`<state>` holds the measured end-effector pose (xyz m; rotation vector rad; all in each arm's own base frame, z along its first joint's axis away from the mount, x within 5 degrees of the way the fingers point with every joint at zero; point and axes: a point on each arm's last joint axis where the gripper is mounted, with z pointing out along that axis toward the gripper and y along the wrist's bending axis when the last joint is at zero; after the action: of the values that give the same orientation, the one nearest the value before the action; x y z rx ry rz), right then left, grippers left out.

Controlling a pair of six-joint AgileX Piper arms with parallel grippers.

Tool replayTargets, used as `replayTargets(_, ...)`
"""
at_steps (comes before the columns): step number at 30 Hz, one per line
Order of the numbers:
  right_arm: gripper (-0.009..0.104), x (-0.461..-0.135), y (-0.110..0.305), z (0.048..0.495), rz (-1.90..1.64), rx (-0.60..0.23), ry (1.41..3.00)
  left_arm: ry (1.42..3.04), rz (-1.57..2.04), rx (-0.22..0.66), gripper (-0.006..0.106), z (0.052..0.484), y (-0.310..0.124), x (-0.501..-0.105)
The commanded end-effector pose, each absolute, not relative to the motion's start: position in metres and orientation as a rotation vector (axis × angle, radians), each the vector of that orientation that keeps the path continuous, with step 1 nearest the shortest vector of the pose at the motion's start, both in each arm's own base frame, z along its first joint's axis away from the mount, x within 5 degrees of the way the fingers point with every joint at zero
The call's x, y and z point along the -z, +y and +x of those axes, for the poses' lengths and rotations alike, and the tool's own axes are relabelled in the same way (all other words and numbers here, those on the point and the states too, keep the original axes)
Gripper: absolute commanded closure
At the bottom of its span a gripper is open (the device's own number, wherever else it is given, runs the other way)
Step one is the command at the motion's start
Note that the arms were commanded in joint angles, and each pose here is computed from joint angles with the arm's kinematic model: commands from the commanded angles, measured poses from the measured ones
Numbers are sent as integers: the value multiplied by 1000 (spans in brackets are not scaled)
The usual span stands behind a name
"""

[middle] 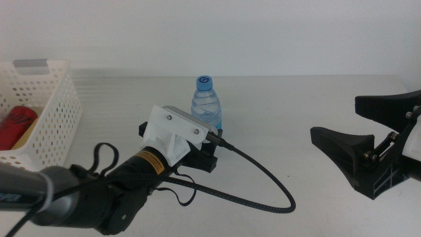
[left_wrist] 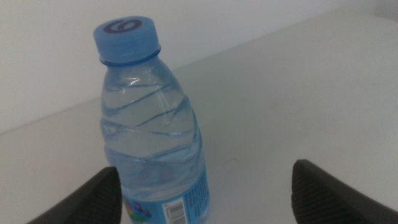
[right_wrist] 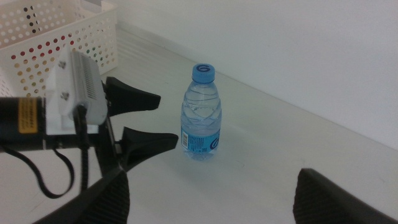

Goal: Use arms to grab the bottles and put them into the dustbin to the left of the table.

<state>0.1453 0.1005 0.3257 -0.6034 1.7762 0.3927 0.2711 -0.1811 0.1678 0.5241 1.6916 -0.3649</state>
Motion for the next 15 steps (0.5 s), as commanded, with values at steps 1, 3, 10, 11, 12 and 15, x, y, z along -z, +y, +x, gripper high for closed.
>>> replayTargets(1,19,-343,101,145,-582,-400,1669,1522,432,400,10,280,-183,-190)
replayTargets(3,19,-343,101,145,-582,-400,1669,1530,397,409,10,289,-182,-187)
replayTargets(10,19,-343,101,145,-582,-400,1669,1542,381,465,10,313,-180,-181)
replayTargets(11,19,-343,101,145,-582,-400,1669,1546,385,467,10,317,-181,-179)
replayTargets(12,19,-343,101,145,-582,-400,1669,1551,383,470,10,321,-181,-178)
replayTargets(15,19,-343,101,145,-582,-400,1669,1558,367,486,10,330,-183,-173)
